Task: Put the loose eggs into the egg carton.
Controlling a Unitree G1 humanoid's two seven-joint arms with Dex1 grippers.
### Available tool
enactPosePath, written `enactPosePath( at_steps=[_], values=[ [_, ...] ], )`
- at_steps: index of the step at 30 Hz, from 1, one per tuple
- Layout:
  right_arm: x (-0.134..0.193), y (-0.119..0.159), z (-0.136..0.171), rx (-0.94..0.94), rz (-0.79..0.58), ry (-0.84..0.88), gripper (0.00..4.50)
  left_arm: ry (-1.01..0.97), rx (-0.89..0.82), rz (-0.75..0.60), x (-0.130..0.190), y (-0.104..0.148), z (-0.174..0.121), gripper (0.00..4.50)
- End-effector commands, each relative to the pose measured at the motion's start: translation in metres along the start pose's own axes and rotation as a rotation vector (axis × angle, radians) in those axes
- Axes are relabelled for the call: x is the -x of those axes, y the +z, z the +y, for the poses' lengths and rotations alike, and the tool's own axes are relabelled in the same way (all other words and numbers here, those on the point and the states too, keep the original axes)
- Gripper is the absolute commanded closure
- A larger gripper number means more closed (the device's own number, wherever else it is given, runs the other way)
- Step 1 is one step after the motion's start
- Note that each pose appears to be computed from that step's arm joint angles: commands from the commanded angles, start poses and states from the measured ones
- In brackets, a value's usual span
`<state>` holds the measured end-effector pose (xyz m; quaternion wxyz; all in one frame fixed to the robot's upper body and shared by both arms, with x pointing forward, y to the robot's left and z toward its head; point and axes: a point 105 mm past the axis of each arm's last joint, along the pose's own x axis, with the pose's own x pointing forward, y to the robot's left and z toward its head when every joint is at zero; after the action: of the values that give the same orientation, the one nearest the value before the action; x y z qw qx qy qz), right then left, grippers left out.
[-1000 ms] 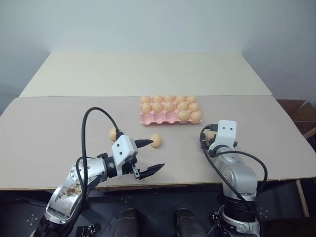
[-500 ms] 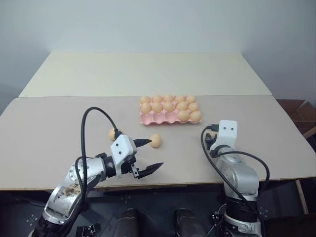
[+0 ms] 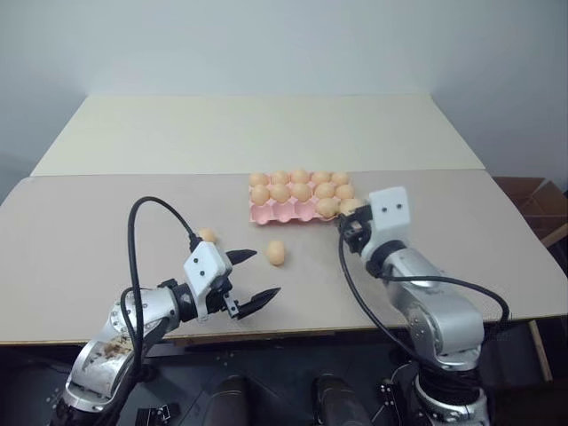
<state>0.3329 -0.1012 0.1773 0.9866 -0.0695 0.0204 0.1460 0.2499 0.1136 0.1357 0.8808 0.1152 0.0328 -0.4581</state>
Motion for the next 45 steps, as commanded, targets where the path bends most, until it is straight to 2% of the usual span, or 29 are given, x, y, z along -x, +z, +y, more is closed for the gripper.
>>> enactPosePath(
  at_steps=[1,16,23,30,31,35,39,45],
  values=[
    [-0.011,0.014,0.007,0.065,-0.069,0.033,2.53,0.034,-0.040,-0.026,0.005,0.008,0.003,0.00],
    [-0.061,0.005,0.039,0.107,-0.061,0.107,2.53,0.085,-0.042,-0.009,0.015,0.001,0.004,0.00],
    [-0.074,-0.001,0.040,0.109,-0.045,0.095,2.53,0.086,-0.044,-0.009,0.014,0.001,0.003,0.00],
    [-0.078,-0.002,0.036,0.092,-0.041,0.069,0.17,0.085,-0.043,-0.009,0.014,0.000,0.001,0.00],
    [-0.078,-0.001,0.036,0.090,-0.044,0.066,0.04,0.085,-0.042,-0.008,0.014,0.000,0.001,0.00],
    [-0.070,0.010,0.037,0.084,-0.096,0.086,0.04,0.092,-0.039,-0.005,0.015,0.000,0.001,0.00],
    [-0.048,0.025,0.037,0.057,-0.167,0.118,0.04,0.102,-0.030,-0.007,0.015,0.000,0.001,0.00],
    [0.001,0.034,0.039,0.042,-0.260,0.270,0.04,0.131,0.003,-0.003,0.015,-0.001,0.004,0.00]
  ],
)
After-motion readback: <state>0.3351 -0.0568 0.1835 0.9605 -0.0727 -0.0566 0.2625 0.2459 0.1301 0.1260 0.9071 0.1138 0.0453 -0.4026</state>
